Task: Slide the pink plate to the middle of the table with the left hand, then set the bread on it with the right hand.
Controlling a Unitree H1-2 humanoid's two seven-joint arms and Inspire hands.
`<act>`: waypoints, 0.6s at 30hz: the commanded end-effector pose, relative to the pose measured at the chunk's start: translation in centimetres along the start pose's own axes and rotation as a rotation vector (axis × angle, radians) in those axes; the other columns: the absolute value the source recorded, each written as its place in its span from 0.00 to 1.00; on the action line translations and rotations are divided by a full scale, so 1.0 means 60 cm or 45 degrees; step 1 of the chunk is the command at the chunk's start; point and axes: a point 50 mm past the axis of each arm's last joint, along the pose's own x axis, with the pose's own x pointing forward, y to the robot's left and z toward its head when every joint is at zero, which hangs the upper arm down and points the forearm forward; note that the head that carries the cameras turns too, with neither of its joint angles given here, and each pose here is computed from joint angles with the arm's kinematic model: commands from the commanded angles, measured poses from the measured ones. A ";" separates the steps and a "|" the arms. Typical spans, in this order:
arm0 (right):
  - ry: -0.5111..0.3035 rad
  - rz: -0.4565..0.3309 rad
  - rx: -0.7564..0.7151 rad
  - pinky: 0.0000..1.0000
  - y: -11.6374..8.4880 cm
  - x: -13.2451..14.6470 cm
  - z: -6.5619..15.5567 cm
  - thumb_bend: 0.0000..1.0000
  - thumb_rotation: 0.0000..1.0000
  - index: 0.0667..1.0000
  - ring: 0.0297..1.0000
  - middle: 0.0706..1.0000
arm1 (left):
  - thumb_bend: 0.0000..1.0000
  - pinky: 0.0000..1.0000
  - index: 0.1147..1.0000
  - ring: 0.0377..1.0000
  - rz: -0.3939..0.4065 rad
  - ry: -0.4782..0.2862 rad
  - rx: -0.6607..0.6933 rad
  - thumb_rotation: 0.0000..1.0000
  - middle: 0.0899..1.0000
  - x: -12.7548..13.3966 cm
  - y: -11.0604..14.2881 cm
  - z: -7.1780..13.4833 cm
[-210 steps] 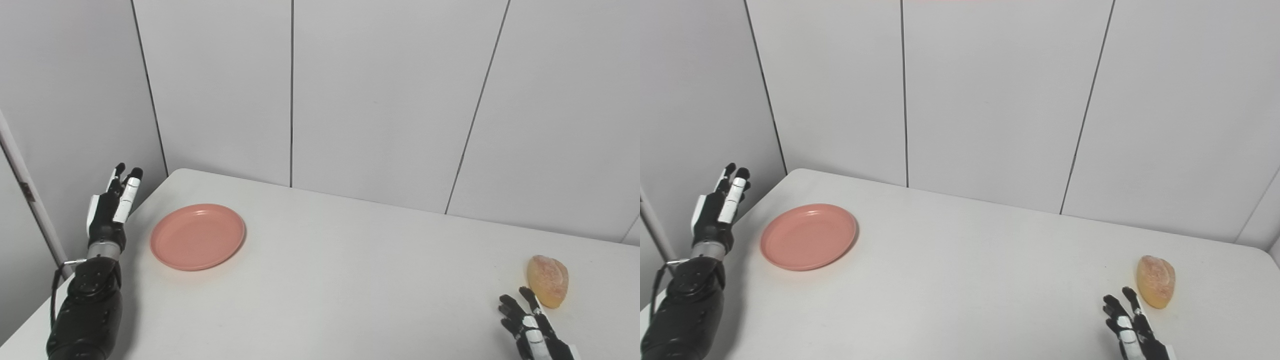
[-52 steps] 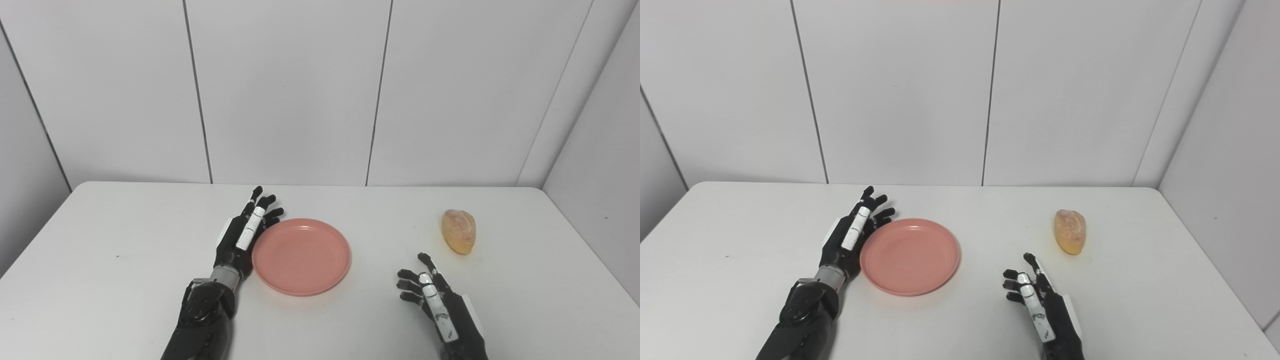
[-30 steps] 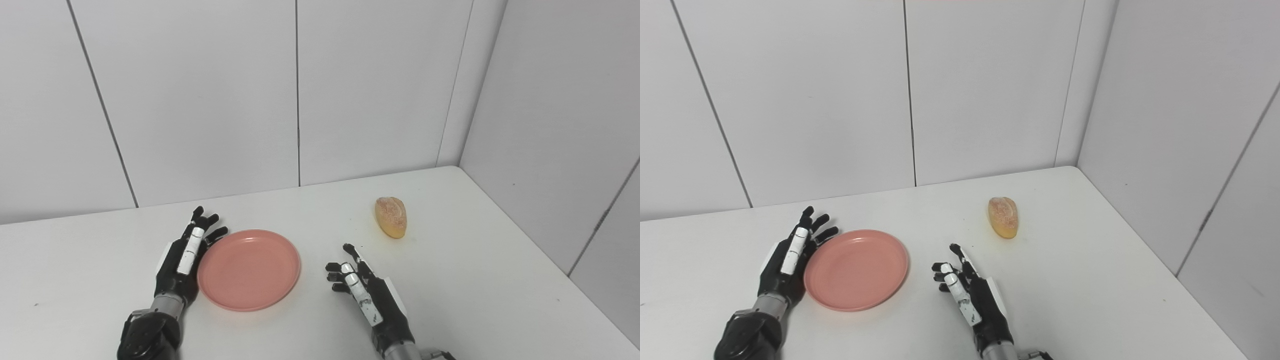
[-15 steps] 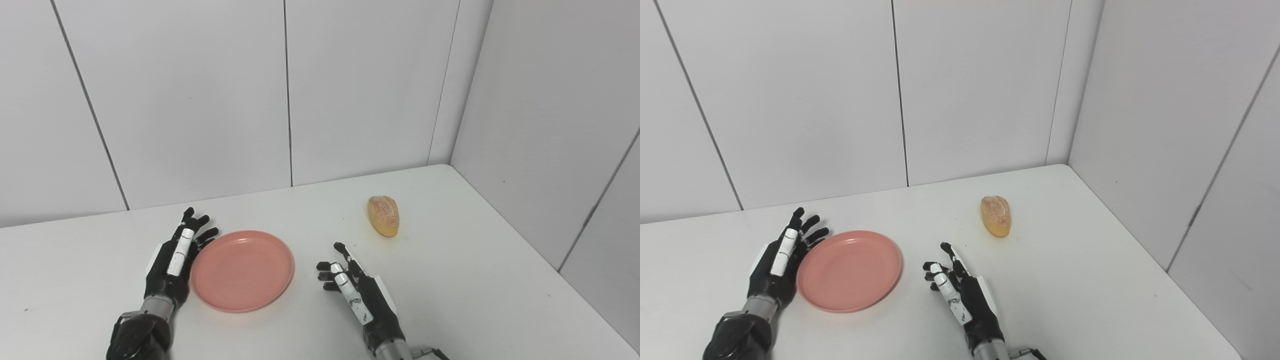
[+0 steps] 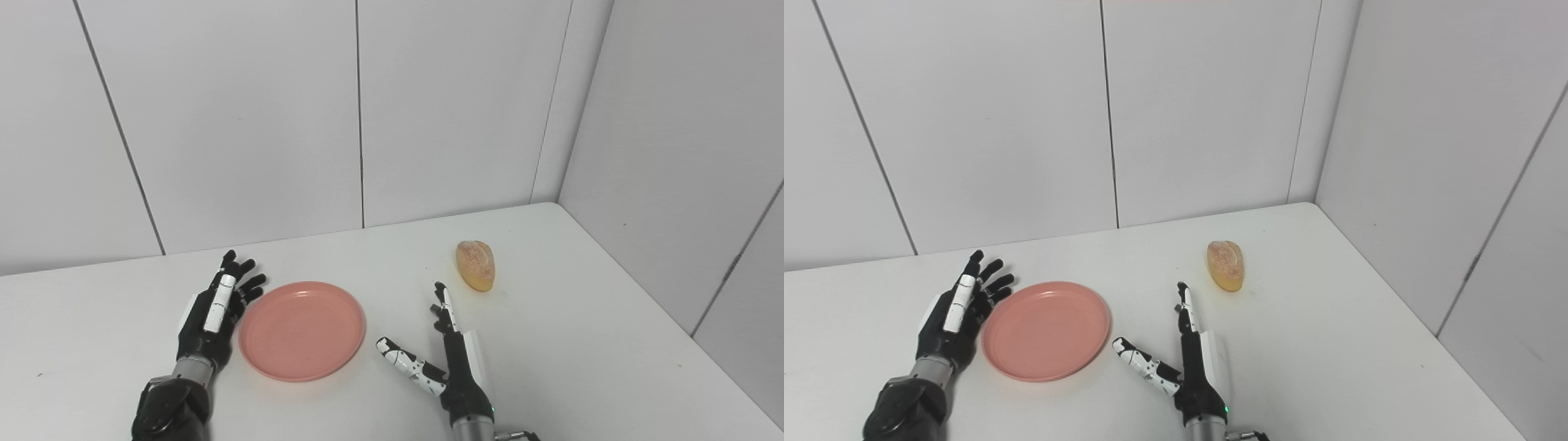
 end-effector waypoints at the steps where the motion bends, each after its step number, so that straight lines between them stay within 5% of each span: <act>1: -0.117 -0.080 -0.024 0.93 0.000 0.032 0.049 0.89 0.58 1.00 0.96 1.00 | 0.81 0.85 1.00 0.82 -0.011 0.037 0.009 0.80 0.91 -0.022 0.005 -0.030; 18: -0.390 -0.246 -0.192 1.00 0.006 0.113 0.108 0.92 0.52 1.00 1.00 1.00 | 0.82 0.85 1.00 0.83 -0.006 0.032 -0.028 0.77 0.92 -0.017 0.009 -0.027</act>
